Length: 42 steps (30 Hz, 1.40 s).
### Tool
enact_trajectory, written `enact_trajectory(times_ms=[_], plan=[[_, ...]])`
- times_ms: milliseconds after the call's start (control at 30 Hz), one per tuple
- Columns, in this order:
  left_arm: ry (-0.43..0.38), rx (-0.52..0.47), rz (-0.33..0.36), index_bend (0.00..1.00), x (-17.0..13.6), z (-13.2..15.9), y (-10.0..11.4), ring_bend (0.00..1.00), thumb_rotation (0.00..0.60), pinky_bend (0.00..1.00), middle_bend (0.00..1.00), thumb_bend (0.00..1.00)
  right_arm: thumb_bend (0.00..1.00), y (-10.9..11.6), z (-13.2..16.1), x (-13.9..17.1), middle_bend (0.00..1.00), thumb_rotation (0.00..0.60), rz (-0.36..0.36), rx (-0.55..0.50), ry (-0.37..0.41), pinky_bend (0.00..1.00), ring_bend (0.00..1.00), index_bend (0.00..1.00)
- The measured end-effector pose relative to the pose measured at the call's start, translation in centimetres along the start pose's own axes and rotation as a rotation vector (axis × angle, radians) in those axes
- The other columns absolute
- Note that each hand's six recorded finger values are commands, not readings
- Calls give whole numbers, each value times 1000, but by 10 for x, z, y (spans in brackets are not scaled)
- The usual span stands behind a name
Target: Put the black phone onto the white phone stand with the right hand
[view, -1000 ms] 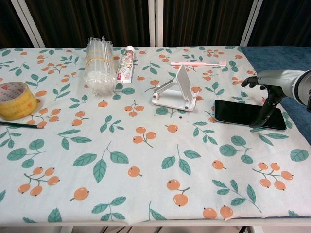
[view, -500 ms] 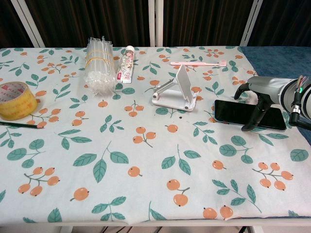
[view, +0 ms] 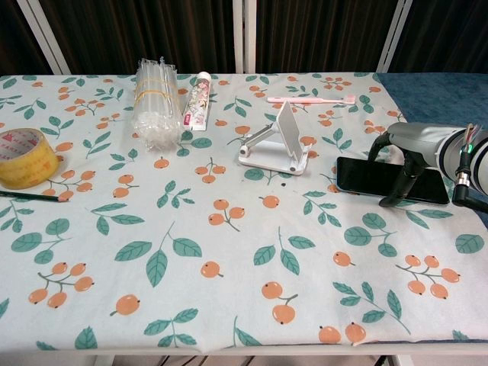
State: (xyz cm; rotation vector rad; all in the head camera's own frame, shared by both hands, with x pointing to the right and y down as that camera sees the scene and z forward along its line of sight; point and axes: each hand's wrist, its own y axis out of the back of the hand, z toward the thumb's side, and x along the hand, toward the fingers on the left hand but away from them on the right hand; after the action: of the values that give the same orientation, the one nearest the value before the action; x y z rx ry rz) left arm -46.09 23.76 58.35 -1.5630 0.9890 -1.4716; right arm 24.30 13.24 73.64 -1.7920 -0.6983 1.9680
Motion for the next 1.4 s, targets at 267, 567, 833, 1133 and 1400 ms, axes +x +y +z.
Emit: enact_trajectory(times_ms=[267,567,833,1133,1400], plan=[[-3,-4,-10,57,-1,2,-4,105,439,189,89,22,135,0,1,-2,0,600,-9,-3,5,0,0,339],[1,-2,-14,57,-2,0,-5,104,439,189,89,21,180,1,2,-3,0,600,-23,-32,20,0,0,484],[2,-5,-20,57,-2,0,-7,105,444,189,89,21,240,4,0,-2,0,600,-29,-110,37,0,0,575],[1,-4,-18,57,-2,0,-7,105,440,189,89,22,251,15,-12,-3,170,600,-79,-184,59,0,0,599],[-3,-3,-19,57,-1,2,-7,105,442,189,89,21,284,17,-15,-3,308,600,-86,-209,72,0,0,622]])
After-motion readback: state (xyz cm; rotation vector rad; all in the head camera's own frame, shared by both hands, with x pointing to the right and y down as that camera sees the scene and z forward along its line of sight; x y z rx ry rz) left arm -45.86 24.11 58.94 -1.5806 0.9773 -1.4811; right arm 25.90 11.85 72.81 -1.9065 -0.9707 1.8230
